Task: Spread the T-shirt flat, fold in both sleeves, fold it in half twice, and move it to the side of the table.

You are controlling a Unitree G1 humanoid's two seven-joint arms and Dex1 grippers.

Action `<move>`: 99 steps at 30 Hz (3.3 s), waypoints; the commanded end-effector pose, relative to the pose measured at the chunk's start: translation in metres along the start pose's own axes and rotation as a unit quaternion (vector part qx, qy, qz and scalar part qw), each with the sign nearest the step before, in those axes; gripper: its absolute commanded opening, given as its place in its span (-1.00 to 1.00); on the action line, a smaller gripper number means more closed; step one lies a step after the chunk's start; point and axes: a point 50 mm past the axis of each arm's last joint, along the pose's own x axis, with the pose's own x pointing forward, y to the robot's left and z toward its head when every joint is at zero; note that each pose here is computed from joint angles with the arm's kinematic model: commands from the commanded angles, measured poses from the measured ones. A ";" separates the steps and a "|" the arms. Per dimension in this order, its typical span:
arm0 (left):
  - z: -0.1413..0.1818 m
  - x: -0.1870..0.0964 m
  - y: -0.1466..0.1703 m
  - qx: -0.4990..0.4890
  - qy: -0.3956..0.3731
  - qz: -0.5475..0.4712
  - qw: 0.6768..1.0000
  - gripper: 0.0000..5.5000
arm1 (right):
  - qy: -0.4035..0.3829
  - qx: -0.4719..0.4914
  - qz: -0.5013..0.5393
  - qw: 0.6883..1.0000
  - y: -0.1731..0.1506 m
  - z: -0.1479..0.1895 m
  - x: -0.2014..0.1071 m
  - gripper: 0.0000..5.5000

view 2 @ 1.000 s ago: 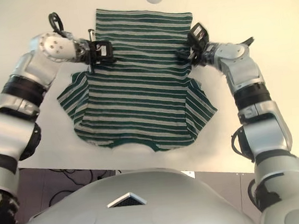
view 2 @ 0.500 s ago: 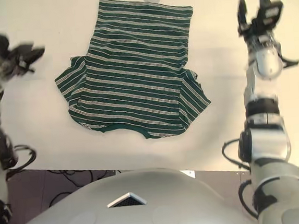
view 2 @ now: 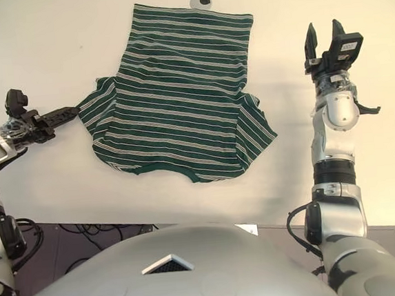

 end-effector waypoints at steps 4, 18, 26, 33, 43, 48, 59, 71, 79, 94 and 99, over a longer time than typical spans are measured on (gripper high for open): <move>-0.036 0.015 0.000 -0.047 0.049 0.023 0.997 -0.73 | 0.012 0.004 0.001 1.000 0.001 -0.001 0.004 -0.14; 0.004 0.014 -0.038 -0.026 -0.008 -0.090 0.996 -0.99 | 0.023 0.007 0.016 1.000 0.009 -0.003 0.009 -0.14; 0.027 0.015 -0.089 0.009 -0.034 -0.174 0.984 -0.99 | 0.022 0.005 0.032 0.999 0.013 -0.001 0.013 -0.14; 0.002 0.038 -0.111 0.011 0.014 -0.209 0.978 -0.99 | 0.019 0.004 0.037 0.999 0.012 0.002 0.016 -0.14; -0.015 0.050 -0.135 -0.006 0.024 -0.231 0.973 -0.55 | 0.256 0.212 0.233 0.914 0.007 0.023 -0.057 -0.14; 0.000 0.043 -0.132 0.001 -0.057 -0.208 0.977 -0.31 | 0.413 0.291 0.276 0.818 -0.009 0.034 -0.118 -0.14; 0.031 0.043 -0.126 0.030 -0.144 -0.155 0.977 -0.31 | 0.466 0.388 0.146 0.781 0.008 -0.003 -0.146 -0.14; 0.032 0.045 -0.123 0.014 -0.152 -0.145 0.978 -0.30 | 0.401 0.410 0.146 0.806 0.020 0.016 -0.121 -0.72; 0.037 0.046 -0.123 0.015 -0.155 -0.144 0.977 -0.30 | 0.349 0.396 0.253 0.811 0.056 0.052 -0.094 -0.99; 0.032 0.045 -0.113 0.015 -0.151 -0.120 0.981 -0.30 | 0.439 0.338 0.116 0.824 -0.005 0.007 -0.126 -0.32; 0.034 0.046 -0.114 0.017 -0.151 -0.122 0.981 -0.30 | 0.444 0.350 0.147 0.812 0.008 0.003 -0.130 -0.32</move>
